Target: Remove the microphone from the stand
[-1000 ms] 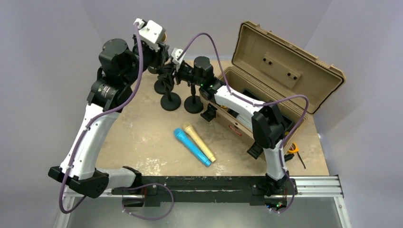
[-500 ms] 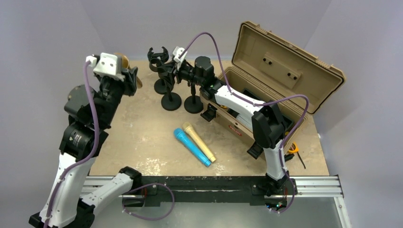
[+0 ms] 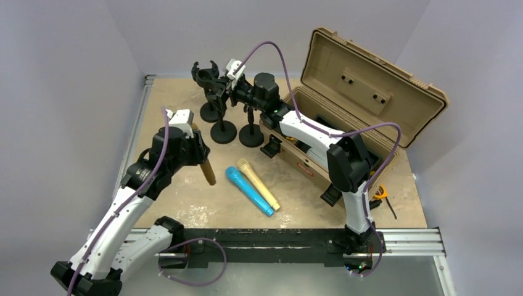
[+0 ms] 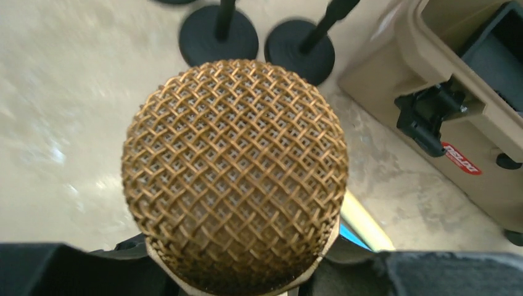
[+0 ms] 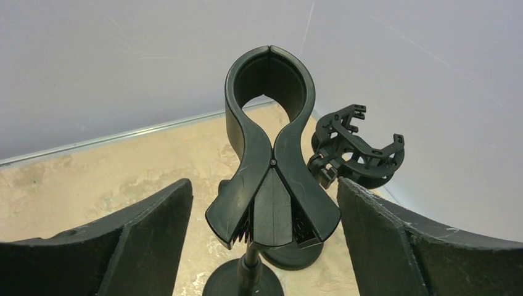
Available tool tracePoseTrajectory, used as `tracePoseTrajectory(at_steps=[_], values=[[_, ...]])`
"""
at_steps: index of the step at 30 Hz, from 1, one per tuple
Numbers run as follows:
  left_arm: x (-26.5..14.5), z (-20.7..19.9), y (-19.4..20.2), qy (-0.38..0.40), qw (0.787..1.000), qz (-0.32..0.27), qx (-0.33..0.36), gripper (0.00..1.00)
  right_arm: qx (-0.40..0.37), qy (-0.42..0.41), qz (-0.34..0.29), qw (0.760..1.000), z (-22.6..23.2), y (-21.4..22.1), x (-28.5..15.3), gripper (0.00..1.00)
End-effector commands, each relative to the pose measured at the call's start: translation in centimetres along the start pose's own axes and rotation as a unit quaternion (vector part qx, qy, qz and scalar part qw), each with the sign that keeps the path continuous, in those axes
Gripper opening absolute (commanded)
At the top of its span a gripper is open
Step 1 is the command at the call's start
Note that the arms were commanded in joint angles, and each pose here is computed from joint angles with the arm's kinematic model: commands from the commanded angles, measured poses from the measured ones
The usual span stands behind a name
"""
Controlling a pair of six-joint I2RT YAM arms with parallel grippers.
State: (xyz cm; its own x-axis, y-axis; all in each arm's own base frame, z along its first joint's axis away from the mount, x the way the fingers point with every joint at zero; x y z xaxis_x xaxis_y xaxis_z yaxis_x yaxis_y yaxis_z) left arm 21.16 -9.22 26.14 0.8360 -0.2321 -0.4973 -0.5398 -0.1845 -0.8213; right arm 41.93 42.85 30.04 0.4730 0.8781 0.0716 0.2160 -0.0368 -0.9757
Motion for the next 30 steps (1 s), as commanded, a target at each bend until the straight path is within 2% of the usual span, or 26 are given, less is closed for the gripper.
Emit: tracePoseTrajectory(at_steps=[1,6,10,18,22,25,27,30], values=[[1.4,-1.2,3.2,0.007,0.987,0.062,-0.145,0.0,-0.018,0.018,-0.056,0.998,-0.9,-5.7,-1.1,0.87],[2.9,-0.7,7.6,-0.04,0.955,0.132,-0.262,0.0,-0.017,0.015,-0.073,0.997,-0.7,-7.3,-1.7,0.97],[4.0,-0.8,12.2,-0.057,0.916,0.204,-0.342,0.0,-0.015,0.013,-0.091,0.996,-0.5,-8.6,-2.3,0.99],[5.6,-0.2,17.1,-0.08,0.876,0.25,-0.404,0.0,-0.014,0.017,-0.1,0.995,-0.4,-9.3,-3.3,0.99],[6.4,-0.6,19.5,-0.076,0.849,0.293,-0.433,0.0,-0.015,0.025,-0.103,0.994,-0.3,-9.5,-4.1,0.99],[6.7,-0.3,20.6,-0.086,0.837,0.298,-0.451,0.01,-0.019,0.029,-0.11,0.993,-0.2,-10.0,-4.8,0.99],[6.7,-0.1,20.7,-0.09,0.837,0.291,-0.454,0.1,-0.022,0.032,-0.116,0.992,-0.2,-10.4,-5.3,0.99],[6.7,0.1,20.7,-0.099,0.836,0.285,-0.459,0.34,-0.027,0.035,-0.127,0.991,0.0,-10.9,-6.2,0.99]])
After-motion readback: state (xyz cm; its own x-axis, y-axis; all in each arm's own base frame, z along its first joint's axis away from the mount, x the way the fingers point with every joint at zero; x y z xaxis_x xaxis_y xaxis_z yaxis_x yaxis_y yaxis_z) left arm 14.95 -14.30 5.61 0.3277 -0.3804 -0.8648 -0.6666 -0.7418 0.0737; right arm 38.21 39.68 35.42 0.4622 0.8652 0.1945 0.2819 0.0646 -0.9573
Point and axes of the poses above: each gripper's point midway between its finger pads, its own x axis out along the fingers, its own z axis along the line the jaws close on, y = z × x, the point moved 4 cm from there along -x, back along the fingers, and after that the axes turned 4 degrees about -x, right-handed, at the moved point
